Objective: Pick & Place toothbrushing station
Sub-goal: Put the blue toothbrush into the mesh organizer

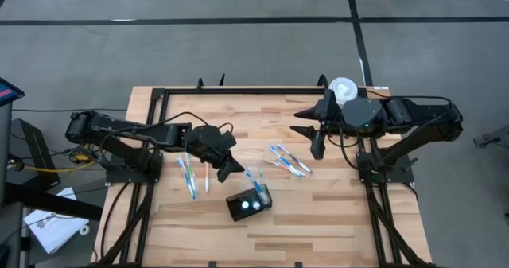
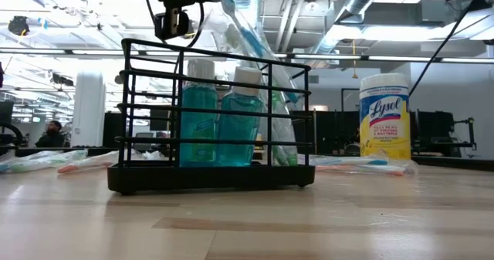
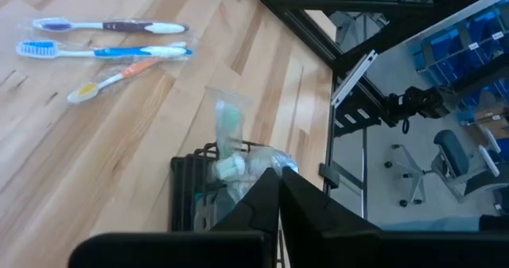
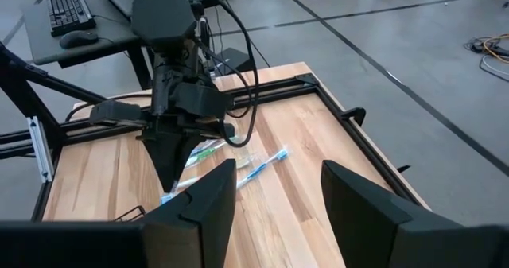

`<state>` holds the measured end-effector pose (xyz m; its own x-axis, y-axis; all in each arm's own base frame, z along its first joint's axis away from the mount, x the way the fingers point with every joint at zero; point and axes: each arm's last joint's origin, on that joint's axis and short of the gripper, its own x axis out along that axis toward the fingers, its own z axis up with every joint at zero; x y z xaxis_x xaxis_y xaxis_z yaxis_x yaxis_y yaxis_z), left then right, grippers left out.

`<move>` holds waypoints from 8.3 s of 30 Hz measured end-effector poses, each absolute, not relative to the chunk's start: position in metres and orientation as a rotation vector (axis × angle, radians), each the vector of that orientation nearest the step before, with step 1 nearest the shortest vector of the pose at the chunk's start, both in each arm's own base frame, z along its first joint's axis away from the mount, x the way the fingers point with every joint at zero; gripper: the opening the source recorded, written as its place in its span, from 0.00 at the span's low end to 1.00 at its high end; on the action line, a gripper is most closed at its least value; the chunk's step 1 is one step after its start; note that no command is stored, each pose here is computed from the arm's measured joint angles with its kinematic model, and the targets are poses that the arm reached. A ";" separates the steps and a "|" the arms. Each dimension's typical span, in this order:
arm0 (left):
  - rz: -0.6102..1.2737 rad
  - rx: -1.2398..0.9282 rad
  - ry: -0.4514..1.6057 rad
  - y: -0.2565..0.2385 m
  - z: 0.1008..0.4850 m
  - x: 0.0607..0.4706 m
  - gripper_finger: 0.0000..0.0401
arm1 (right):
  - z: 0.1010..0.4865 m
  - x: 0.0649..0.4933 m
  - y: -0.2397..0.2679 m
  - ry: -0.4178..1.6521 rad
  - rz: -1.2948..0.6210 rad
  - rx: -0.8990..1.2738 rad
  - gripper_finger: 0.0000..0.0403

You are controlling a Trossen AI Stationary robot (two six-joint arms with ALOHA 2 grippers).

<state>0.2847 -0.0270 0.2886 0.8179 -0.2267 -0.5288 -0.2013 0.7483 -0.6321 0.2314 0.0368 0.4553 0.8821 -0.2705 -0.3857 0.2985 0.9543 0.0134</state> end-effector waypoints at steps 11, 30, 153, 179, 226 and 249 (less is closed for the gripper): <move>-0.066 -0.757 0.544 -0.037 0.289 0.303 0.00 | 0.457 0.232 0.037 0.375 -0.291 0.080 0.43; -0.119 -0.717 0.568 -0.059 0.289 0.345 0.00 | 0.457 0.232 0.038 0.378 -0.263 0.079 0.43; 0.419 -0.419 0.208 0.069 0.337 0.190 0.49 | 0.164 0.386 -0.125 1.296 -0.257 0.662 0.45; 0.411 -0.443 0.213 0.069 0.337 0.190 0.49 | 0.133 0.373 -0.105 1.327 -0.218 0.690 0.45; 0.428 -0.443 0.207 0.073 0.337 0.189 0.47 | 0.366 0.359 -0.100 0.404 -0.061 0.493 0.00; 0.379 -0.490 0.335 0.068 0.301 0.244 0.43 | 0.451 0.293 -0.009 0.171 0.138 0.505 0.00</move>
<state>0.2435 0.0679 0.3005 0.8773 0.2696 -0.3970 -0.4270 0.8161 -0.3895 0.2933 -0.0095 0.4510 0.9765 0.1731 -0.1286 -0.0888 0.8662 0.4917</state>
